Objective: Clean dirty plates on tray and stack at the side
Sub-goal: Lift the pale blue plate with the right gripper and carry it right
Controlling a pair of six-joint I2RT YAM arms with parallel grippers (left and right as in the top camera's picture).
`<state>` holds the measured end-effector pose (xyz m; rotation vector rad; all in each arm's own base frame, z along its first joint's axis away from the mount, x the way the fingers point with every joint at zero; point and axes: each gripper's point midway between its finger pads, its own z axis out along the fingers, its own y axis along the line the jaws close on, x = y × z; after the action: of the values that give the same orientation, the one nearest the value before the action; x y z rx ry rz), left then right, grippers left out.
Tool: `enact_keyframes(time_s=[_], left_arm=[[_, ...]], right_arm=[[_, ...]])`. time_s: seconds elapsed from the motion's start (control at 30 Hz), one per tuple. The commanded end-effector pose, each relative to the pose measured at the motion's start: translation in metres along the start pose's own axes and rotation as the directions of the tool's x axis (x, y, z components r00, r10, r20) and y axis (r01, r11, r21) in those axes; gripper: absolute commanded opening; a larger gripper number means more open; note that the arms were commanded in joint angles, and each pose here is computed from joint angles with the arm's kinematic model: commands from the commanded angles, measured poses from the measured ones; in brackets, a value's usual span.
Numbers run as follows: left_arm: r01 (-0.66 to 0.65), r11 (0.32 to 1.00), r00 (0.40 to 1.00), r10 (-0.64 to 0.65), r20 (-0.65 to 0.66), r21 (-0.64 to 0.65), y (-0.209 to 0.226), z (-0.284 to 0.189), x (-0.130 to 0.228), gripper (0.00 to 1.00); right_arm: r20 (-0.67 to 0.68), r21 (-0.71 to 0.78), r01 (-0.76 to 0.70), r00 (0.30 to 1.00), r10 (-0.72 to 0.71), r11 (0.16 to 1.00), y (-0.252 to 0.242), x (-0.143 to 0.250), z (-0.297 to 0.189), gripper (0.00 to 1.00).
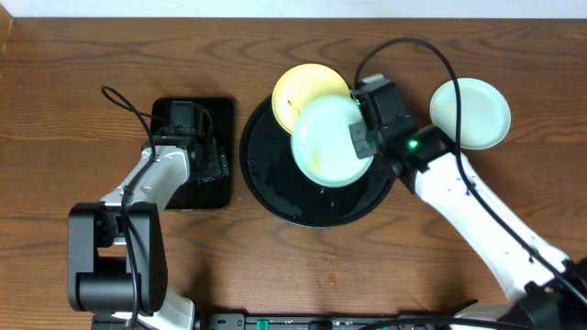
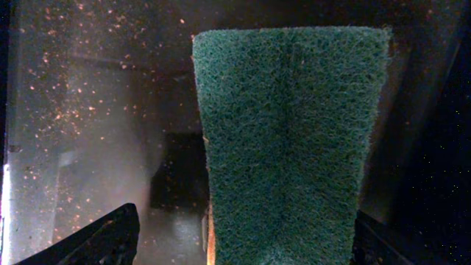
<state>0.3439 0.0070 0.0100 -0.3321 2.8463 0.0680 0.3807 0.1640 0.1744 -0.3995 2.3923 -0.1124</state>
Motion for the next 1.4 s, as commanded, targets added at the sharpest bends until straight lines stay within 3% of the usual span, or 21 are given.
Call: enact_keyframes(time_s=[0.0, 0.2, 0.47, 0.67, 0.93, 1.23, 1.37], left_arm=[[-0.004, 1.0, 1.0, 0.004, -0.008, -0.005, 0.002, 0.002, 0.0, 0.85], [-0.004, 1.0, 1.0, 0.004, -0.009, -0.006, 0.002, 0.002, 0.001, 0.86], [-0.004, 1.0, 1.0, 0.004, -0.009, -0.006, 0.002, 0.002, 0.001, 0.86], [-0.004, 1.0, 1.0, 0.004, -0.008, -0.005, 0.002, 0.002, 0.0, 0.86], [-0.004, 1.0, 1.0, 0.004, -0.008, -0.005, 0.002, 0.002, 0.0, 0.86], [-0.004, 1.0, 1.0, 0.004, -0.008, -0.005, 0.002, 0.002, 0.0, 0.86], [-0.004, 1.0, 1.0, 0.004, -0.009, -0.006, 0.002, 0.002, 0.001, 0.86]], right_arm=[[0.024, 0.206, 0.22, 0.973, -0.23, 0.953, -0.007, -0.012, -0.015, 0.01], [0.052, 0.489, 0.321, 0.917, -0.395, 0.811, 0.002, -0.032, -0.052, 0.01], [0.109, 0.56, 0.336, 0.876, -0.469, 0.758, 0.035, -0.042, -0.073, 0.01], [0.075, 0.695, 0.301, 0.873, -0.482, 0.652, 0.031, -0.042, -0.085, 0.01], [0.077, 0.677, 0.312, 0.871, -0.486, 0.666, 0.036, -0.041, -0.078, 0.01], [0.109, 0.564, 0.347, 0.868, -0.484, 0.749, 0.051, -0.04, -0.061, 0.01], [0.13, 0.437, 0.342, 0.891, -0.435, 0.832, 0.058, -0.035, -0.041, 0.01]])
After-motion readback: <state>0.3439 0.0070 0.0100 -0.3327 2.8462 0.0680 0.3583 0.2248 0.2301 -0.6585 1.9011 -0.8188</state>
